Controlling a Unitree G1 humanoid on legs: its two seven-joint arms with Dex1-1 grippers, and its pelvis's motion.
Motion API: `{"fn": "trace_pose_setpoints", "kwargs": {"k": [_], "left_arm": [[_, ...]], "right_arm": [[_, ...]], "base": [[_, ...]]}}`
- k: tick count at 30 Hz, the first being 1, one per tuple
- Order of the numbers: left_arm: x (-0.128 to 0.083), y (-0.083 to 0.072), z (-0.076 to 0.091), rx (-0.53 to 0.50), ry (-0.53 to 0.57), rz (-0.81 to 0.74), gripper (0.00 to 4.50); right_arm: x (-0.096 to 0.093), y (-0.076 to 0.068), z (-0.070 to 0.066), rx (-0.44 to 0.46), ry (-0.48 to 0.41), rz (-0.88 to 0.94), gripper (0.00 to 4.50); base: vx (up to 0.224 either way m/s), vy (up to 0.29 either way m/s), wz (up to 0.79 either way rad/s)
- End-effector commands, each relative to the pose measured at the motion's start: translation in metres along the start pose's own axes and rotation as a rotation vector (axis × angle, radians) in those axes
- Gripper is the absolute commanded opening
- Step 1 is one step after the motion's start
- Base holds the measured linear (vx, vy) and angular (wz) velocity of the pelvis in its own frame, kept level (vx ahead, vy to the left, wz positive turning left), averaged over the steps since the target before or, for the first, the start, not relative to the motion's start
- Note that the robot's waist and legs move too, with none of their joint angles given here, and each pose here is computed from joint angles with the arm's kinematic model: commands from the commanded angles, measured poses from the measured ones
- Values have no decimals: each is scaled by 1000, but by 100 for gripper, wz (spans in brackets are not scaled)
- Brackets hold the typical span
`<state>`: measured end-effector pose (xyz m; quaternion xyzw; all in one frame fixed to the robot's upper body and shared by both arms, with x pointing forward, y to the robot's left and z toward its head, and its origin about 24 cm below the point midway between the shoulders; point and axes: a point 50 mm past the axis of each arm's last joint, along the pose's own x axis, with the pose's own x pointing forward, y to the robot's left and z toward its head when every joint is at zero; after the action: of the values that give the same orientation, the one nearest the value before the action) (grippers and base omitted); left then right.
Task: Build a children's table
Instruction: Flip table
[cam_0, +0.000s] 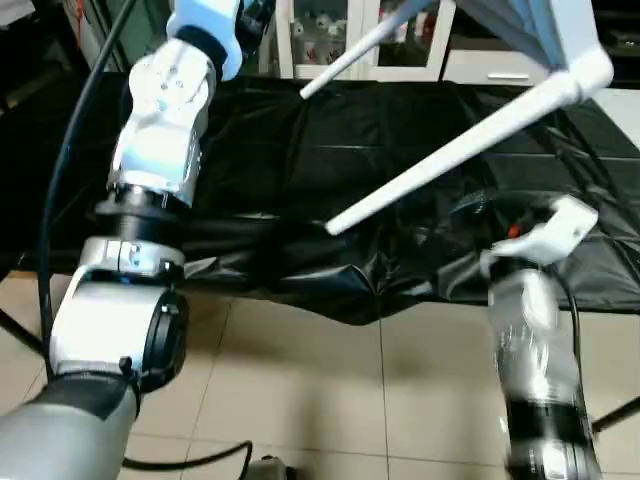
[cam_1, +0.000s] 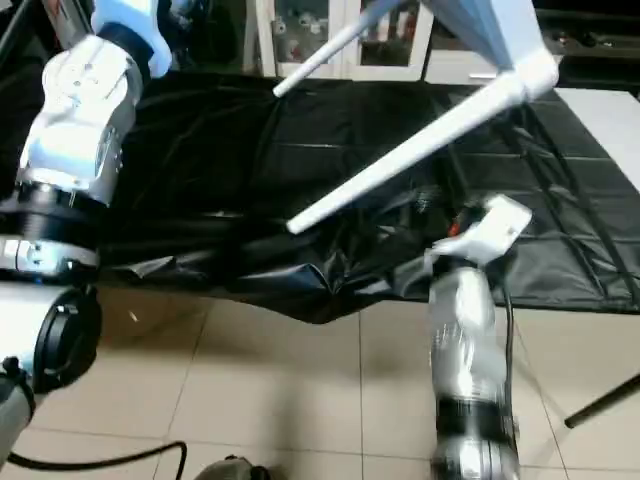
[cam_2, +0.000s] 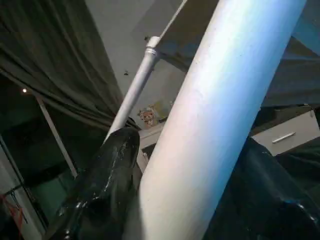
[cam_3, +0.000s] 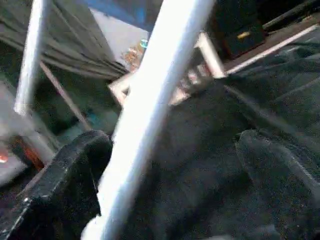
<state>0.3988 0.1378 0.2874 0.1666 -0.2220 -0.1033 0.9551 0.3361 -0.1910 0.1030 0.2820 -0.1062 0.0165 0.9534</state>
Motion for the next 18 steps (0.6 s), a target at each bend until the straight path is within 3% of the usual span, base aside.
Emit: {"fn": "trace_pose_setpoints", "kwargs": {"k": [1,9,17,18], "left_arm": [[0,6,11,-150,-63,64,256],[-1,6,11,-159,-63,59,252],[-5,11,11,-154,-61,79,251],[-5,11,11,-154,-61,79,251]], "right_arm": [[10,5,-4,62,32,84,450],[49,2,4,-16,67,30,450],[61,1,3,36,125,20,450],[61,1,3,36,125,20,422]], "base": [[0,0,0],[0,0,0],[0,0,0],[0,0,0]]}}
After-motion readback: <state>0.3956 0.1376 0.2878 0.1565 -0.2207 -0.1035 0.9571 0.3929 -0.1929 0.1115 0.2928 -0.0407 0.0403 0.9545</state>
